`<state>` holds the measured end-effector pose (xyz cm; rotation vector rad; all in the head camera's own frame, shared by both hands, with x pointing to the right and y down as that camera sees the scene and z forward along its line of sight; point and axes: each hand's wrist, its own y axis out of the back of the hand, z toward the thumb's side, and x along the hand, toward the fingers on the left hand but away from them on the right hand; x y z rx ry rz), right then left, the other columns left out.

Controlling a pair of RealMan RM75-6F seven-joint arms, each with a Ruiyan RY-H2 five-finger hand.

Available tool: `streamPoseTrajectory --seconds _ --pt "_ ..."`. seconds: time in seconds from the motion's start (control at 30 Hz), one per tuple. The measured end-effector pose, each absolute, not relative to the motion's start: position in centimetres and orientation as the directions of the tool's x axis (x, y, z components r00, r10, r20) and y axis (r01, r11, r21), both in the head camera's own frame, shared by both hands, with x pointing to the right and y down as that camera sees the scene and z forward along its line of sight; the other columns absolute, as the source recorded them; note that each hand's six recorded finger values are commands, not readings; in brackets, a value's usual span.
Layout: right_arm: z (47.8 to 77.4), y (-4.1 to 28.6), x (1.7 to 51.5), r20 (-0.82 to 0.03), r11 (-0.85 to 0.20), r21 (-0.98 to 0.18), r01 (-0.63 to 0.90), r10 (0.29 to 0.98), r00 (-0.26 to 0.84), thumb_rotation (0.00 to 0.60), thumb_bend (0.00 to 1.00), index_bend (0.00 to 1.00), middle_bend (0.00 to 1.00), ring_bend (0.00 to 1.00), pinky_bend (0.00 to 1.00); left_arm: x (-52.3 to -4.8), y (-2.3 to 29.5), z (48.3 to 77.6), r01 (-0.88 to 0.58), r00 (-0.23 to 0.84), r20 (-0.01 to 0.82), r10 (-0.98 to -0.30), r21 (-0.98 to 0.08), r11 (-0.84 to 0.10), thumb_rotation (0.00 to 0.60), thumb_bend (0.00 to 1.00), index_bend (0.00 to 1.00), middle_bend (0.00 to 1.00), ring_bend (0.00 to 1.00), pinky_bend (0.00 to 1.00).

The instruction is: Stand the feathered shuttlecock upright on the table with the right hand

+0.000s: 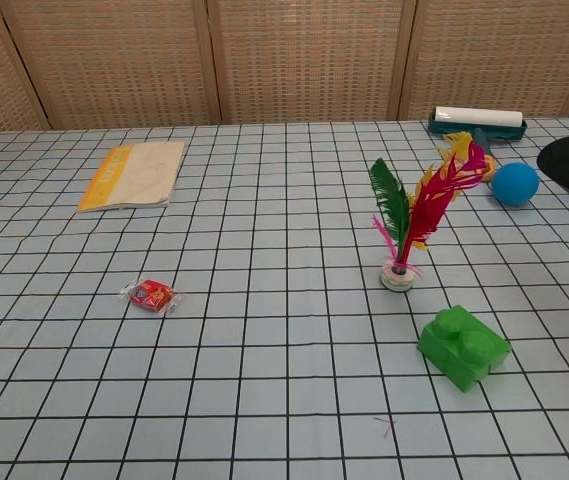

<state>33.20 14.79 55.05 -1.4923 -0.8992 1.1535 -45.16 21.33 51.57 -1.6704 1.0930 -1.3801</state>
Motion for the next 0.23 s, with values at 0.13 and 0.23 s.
streamPoseTrajectory --seconds 0.13,0.23 --pt "55.6 16.9 37.2 -0.229 -0.22 -0.973 -0.066 0.947 0.224 0.6 0.0 0.0 0.0 0.0 0.0 -45.2 21.6 51.4 -0.176 0.08 0.385 -0.919 -0.902 -0.394 0.6 0.0 0.0 0.0 0.0 0.0" --pt "56.0 18.5 39.2 -0.235 -0.224 -0.972 -0.075 0.952 0.197 0.6 0.0 0.0 0.0 0.0 0.0 -45.1 21.6 51.4 -0.175 0.082 0.386 -0.919 -0.902 -0.395 0.6 0.0 0.0 0.0 0.0 0.0"
